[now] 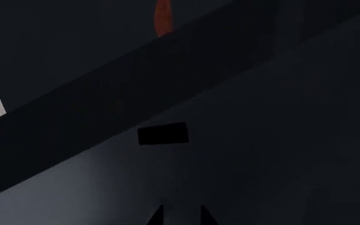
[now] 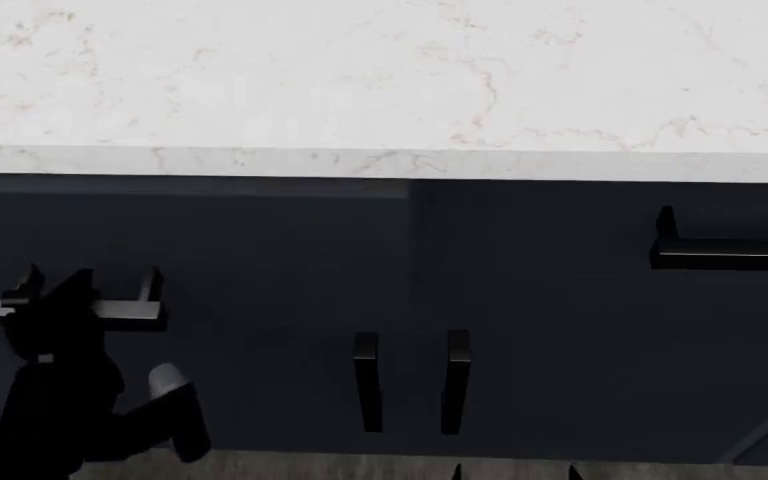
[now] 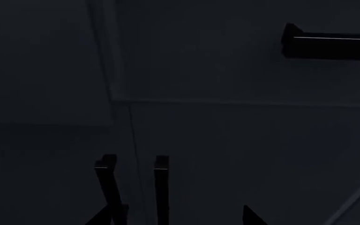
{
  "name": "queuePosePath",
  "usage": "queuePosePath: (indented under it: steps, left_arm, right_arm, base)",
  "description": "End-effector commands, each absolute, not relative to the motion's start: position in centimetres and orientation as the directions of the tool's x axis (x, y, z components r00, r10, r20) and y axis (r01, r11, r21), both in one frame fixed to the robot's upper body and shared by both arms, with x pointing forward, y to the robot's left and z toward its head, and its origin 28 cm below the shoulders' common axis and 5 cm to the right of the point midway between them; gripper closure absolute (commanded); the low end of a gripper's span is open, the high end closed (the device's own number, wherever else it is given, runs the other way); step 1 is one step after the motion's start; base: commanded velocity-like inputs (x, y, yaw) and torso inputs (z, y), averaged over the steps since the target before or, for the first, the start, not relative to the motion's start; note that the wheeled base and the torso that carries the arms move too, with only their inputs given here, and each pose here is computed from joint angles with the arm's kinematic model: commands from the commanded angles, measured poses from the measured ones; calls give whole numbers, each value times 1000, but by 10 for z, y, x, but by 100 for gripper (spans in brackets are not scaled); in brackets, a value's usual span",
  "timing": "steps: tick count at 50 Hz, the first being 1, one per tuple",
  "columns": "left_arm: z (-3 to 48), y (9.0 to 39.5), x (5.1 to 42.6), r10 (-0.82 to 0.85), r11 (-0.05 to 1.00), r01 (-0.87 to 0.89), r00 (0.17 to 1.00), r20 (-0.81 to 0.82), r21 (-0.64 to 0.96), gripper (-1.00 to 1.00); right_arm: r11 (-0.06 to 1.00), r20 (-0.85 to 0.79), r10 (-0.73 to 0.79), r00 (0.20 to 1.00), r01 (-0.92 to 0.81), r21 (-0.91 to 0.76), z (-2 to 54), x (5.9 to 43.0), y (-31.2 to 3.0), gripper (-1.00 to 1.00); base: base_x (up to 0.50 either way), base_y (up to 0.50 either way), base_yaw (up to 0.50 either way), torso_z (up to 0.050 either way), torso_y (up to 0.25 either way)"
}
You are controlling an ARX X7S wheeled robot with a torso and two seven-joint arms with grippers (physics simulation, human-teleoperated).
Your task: Open the left drawer.
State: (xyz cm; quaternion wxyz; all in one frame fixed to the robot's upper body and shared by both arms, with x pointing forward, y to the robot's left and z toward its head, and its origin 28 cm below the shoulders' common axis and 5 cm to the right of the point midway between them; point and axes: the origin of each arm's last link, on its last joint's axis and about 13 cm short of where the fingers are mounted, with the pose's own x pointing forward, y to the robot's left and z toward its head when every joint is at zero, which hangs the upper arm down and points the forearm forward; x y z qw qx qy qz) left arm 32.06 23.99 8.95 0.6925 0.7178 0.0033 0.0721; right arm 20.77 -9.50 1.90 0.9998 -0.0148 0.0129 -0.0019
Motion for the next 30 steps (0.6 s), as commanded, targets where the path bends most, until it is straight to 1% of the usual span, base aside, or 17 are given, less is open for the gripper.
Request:
queuePosePath:
  steps: [1,15,19,23,30]
  left_arm:
    - [85,238,314,106,-7,-108,988,108,994,100]
    - [83,235,314,85,13,-100,991,98,995,100]
    - [83,238,311,112,16,-92,990,90,996,100]
    - [79,237,310,109,32,-84,991,80,996,100]
    - [80,239,309,109,29,-87,990,83,996,100]
  right_arm:
    - [999,-39,-12,999,11,-34,16,209,-95,-100]
    - [999,-38,-15,999,14,-30,17,209,-96,-100]
    - [999,-39,-13,999,11,-33,17,209,-96,-100]
    - [999,-40,-15,999,14,-33,16,209,-96,-100]
    - [999,-41,-18,999,16,-35,16,209,-96,-100]
  base:
    - [0,0,0,0,0]
    - [-1,0,0,0,0]
    - [0,-1,0,0,0]
    - [-3,-1,0,0,0]
    - [0,0,0,0,0]
